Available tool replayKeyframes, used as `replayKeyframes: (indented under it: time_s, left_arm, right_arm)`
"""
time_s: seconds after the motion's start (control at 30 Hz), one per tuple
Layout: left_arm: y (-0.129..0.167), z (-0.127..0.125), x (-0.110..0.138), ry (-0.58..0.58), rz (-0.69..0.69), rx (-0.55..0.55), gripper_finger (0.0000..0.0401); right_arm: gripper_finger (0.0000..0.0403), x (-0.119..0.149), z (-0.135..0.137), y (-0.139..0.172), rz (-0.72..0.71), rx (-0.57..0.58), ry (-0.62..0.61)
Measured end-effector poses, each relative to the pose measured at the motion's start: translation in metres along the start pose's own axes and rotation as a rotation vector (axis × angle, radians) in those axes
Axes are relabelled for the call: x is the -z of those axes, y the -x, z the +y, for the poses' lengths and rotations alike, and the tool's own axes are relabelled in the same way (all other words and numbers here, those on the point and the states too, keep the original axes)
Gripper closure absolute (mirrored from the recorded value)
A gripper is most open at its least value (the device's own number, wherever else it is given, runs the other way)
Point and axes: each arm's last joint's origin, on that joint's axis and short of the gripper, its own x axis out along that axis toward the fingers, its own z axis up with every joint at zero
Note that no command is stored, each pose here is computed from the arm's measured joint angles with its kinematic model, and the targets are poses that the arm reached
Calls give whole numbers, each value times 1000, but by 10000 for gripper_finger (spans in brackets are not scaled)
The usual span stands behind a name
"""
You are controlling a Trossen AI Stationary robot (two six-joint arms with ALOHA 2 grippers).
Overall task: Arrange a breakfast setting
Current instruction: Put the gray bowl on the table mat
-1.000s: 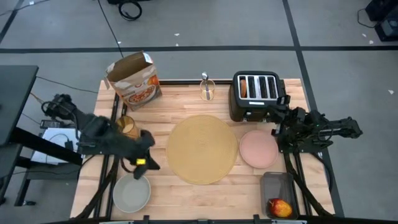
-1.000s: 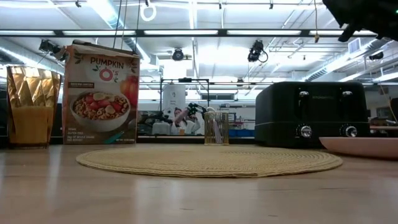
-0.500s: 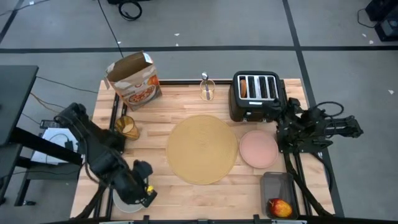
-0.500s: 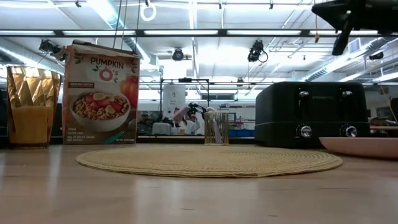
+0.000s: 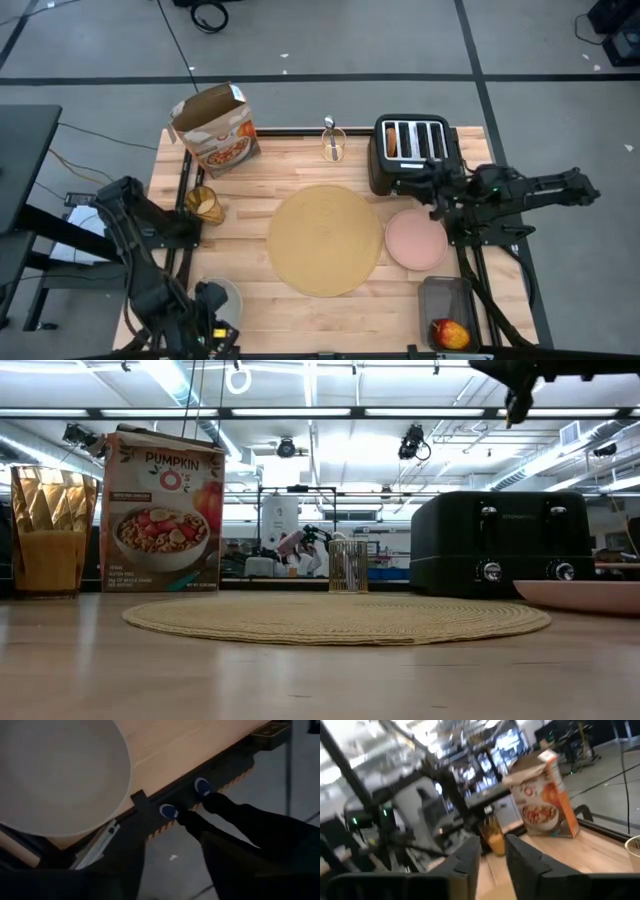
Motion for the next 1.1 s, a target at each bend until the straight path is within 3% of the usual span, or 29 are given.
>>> replayKeyframes:
  time_s: [0.23,0.53,0.7,1.1]
  left_arm:
    - [-23,-8,9,-8,23,6,141]
    - [-34,-7,23,49,38,12,89]
    - [-45,-5,24,87,40,-56,83]
    - [-60,-19,2,204,39,-84,83]
  right_arm:
    - [233,-3,11,-29,80,17,65]
    - [203,5,13,-49,161,44,86]
    - [201,11,13,-52,201,48,96]
    - [198,13,13,-52,220,50,101]
